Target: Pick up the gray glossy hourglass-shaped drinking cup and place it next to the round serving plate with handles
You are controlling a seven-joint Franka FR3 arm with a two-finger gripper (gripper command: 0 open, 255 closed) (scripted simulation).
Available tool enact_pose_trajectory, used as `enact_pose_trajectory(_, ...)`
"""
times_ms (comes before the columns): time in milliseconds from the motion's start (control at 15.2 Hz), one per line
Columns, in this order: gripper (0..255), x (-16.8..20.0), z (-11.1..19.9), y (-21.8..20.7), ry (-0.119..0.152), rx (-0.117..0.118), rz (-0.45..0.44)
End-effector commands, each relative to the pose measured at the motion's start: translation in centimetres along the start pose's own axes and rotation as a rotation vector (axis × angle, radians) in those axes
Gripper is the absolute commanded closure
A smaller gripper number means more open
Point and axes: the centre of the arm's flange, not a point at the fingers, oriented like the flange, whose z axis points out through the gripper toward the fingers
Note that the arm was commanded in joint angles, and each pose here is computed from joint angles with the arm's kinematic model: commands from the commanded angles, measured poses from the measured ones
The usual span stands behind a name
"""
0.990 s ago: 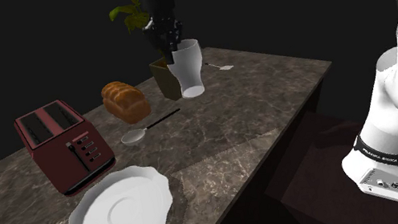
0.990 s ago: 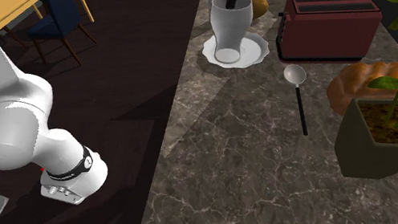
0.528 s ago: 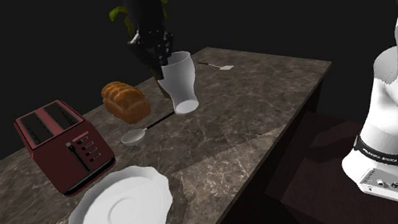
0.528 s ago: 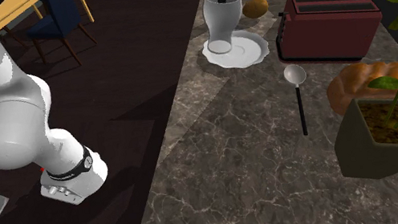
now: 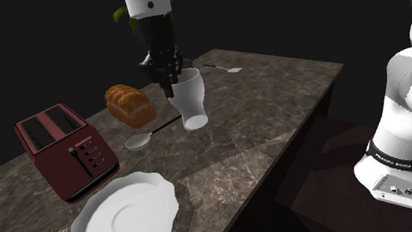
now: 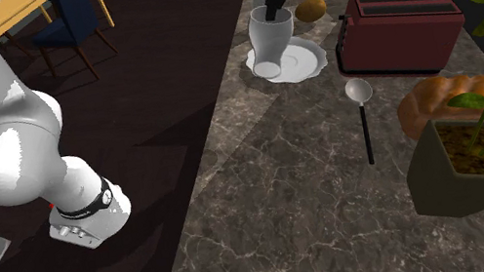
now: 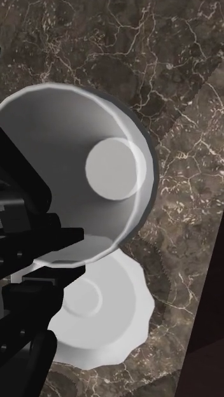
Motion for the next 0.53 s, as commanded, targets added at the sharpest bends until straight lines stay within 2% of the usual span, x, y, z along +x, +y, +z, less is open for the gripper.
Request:
enact_pose_trajectory(0, 255, 0.1, 1.1, 0.1, 0.001, 0.0, 0.0)
enact_pose_trajectory(462, 255, 0.5, 4.7, 0.7, 0.001, 0.0, 0.0)
